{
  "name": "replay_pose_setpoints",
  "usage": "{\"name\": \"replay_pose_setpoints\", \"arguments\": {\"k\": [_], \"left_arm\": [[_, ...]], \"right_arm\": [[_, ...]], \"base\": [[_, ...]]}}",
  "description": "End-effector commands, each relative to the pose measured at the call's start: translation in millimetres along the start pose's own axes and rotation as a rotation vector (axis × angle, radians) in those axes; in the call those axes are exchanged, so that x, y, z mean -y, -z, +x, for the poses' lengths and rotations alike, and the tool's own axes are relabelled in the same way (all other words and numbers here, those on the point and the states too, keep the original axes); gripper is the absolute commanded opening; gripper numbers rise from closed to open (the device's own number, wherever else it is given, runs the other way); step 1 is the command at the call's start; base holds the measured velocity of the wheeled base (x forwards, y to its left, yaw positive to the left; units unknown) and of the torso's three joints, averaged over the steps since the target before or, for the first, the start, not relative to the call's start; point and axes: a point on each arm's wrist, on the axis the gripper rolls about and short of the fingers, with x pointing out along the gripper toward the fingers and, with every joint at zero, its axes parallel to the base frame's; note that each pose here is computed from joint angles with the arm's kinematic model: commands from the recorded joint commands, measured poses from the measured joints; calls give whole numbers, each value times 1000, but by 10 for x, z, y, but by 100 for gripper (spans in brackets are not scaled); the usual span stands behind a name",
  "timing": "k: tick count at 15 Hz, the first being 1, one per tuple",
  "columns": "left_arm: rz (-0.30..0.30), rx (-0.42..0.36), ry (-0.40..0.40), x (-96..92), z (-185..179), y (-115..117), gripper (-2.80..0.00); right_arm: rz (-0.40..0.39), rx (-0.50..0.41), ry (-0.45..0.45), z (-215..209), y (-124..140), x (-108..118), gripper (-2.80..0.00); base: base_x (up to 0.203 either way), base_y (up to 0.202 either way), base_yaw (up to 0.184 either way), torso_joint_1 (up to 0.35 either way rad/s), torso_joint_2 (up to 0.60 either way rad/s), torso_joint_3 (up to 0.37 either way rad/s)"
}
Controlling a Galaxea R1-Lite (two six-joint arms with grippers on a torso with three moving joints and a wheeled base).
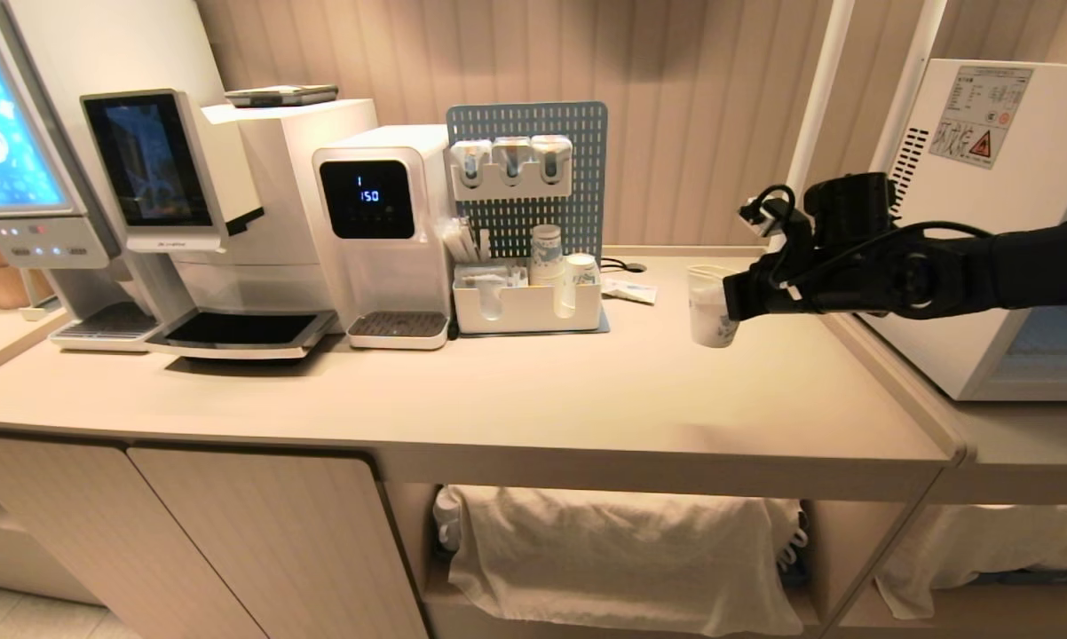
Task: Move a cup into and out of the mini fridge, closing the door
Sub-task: Place the paper cup on the table
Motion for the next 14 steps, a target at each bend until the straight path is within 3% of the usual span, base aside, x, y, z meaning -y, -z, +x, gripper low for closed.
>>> {"name": "replay_pose_setpoints", "arguments": {"k": [1, 3, 5, 9, 14], "left_arm": [[0, 0, 0, 0, 1, -1, -280], [0, 0, -1, 0, 1, -1, -280], [0, 0, 0, 0, 1, -1, -280], [0, -2, 0, 0, 1, 0, -280], [0, -1, 0, 0, 1, -1, -280]], "right_arm": [[-28, 63, 8, 328, 179, 83, -280], [-41, 100, 43, 450, 278, 115, -280], [-14, 34, 88, 541, 504, 131, -280], [4, -13, 93, 672, 778, 155, -280], [2, 7, 100, 848, 995, 203, -280]], "base": [[0, 0, 0, 0, 0, 0], [0, 0, 0, 0, 0, 0], [0, 0, 0, 0, 0, 0], [0, 0, 0, 0, 0, 0], [0, 0, 0, 0, 0, 0]]}}
